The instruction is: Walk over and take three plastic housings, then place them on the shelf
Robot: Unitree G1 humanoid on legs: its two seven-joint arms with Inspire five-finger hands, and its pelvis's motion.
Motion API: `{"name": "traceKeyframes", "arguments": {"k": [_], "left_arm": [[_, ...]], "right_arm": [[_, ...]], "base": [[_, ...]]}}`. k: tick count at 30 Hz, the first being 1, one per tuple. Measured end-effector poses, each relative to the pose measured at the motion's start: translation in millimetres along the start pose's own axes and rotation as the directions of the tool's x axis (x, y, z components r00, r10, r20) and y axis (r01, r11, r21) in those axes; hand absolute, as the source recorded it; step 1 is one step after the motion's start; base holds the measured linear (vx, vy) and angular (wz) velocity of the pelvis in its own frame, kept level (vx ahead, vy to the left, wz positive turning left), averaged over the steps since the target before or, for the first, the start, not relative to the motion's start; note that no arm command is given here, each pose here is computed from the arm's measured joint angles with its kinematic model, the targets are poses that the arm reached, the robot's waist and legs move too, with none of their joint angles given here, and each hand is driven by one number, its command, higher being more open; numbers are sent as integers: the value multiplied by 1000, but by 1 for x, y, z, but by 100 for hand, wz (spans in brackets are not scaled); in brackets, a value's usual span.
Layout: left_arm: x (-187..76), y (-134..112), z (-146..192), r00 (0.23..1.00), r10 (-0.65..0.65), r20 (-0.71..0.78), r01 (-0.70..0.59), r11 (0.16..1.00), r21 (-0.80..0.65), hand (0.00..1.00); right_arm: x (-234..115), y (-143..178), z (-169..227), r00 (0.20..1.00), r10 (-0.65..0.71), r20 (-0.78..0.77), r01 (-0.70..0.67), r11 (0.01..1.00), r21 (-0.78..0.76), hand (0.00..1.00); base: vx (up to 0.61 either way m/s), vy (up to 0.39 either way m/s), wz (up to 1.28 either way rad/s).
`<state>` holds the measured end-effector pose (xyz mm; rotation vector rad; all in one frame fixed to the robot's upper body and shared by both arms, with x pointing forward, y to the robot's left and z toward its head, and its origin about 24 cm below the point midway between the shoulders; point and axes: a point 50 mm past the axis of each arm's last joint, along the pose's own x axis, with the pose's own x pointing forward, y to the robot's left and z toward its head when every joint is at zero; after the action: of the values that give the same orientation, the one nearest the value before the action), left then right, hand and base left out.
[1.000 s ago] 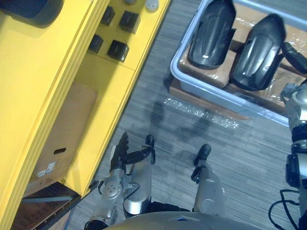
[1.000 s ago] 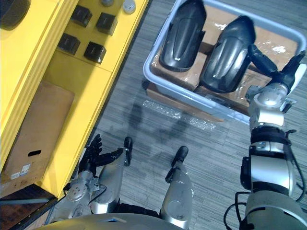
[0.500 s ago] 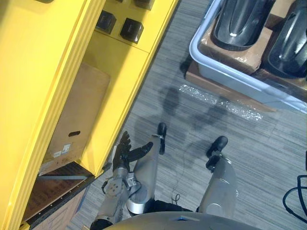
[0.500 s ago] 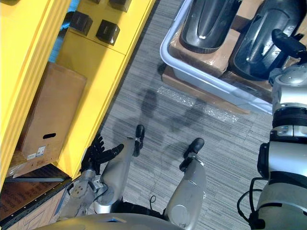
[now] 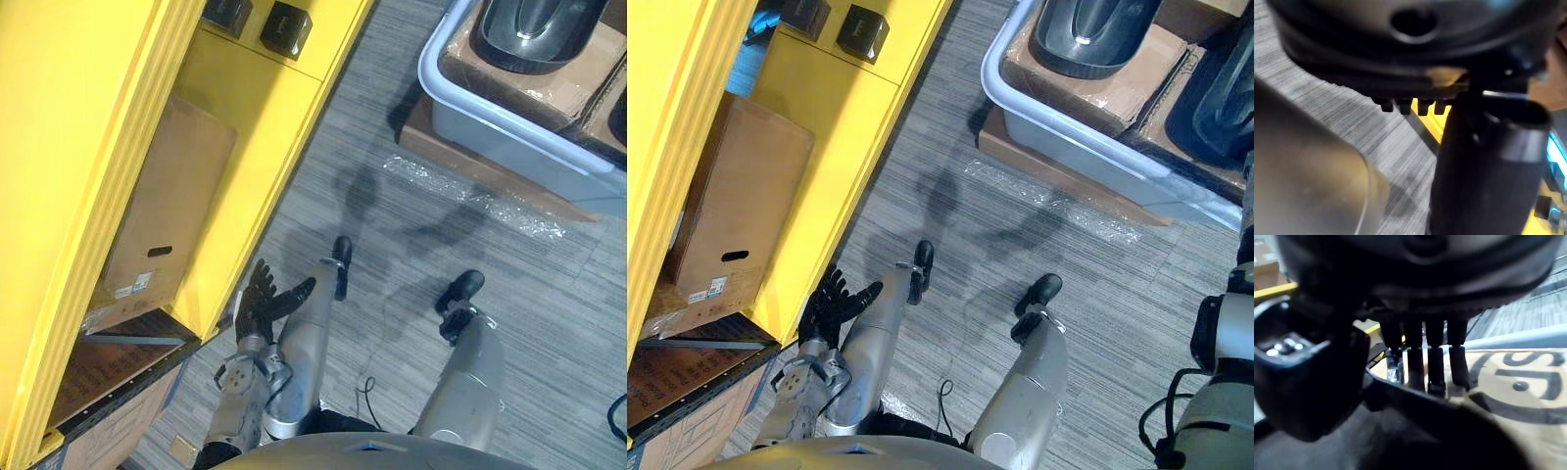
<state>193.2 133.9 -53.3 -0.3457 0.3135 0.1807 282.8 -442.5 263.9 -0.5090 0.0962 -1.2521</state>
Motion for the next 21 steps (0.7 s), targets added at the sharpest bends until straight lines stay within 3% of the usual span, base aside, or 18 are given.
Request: {"name": "traceKeyframes", "arguments": {"k": [7, 21], "left_arm": [[1, 5, 6, 999, 33, 37, -32, 999, -30, 100], [-3, 36, 41, 976, 115, 185, -117, 993, 2, 100]], "right_arm": [[-3, 10, -18, 995, 98, 9, -97, 993, -70, 0], [-63, 90, -44, 921, 376, 100, -380, 924, 30, 0]], "base": [[15, 5, 4], [36, -22, 1]]}}
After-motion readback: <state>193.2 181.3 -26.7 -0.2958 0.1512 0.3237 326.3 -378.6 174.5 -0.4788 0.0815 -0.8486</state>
